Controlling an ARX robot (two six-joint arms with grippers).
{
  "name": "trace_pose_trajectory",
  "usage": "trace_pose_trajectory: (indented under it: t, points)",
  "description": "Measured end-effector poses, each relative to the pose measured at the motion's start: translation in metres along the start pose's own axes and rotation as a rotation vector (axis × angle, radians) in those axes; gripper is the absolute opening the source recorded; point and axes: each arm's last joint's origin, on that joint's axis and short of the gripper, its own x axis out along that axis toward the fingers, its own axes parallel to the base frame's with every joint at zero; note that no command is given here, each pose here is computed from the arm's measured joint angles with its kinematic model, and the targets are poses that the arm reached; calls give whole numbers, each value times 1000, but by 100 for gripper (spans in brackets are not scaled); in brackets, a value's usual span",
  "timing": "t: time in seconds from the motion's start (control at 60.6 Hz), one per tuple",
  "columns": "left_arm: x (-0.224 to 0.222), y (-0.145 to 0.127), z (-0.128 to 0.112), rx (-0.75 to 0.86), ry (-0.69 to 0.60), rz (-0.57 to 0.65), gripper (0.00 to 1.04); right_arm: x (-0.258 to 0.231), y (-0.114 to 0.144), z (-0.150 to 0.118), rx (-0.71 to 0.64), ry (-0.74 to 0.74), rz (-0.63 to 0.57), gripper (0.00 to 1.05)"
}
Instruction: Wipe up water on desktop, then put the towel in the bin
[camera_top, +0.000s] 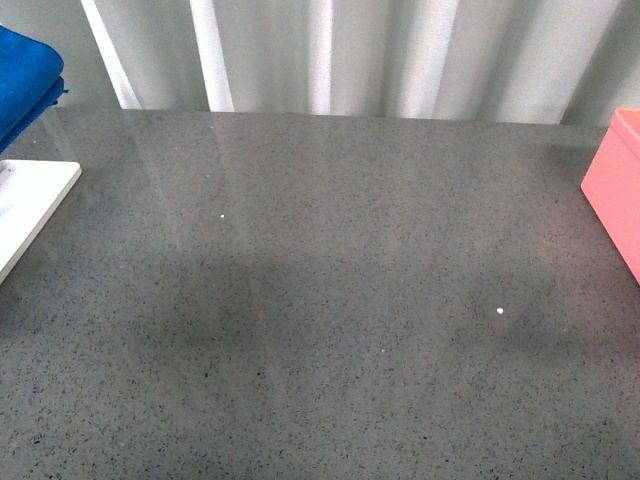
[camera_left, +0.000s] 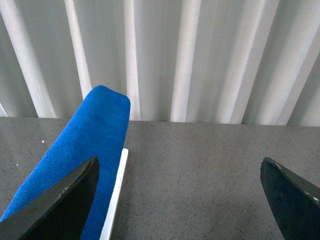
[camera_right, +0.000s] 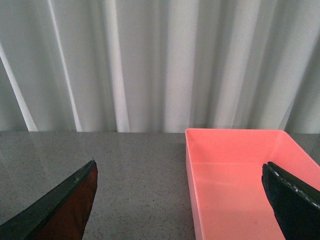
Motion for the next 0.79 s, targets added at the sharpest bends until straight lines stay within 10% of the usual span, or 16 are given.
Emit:
trace_pose_trajectory:
  t: [0.792]
  points:
    - [0, 0, 0, 0, 0, 0, 98, 0, 0, 0, 0, 0, 0, 98]
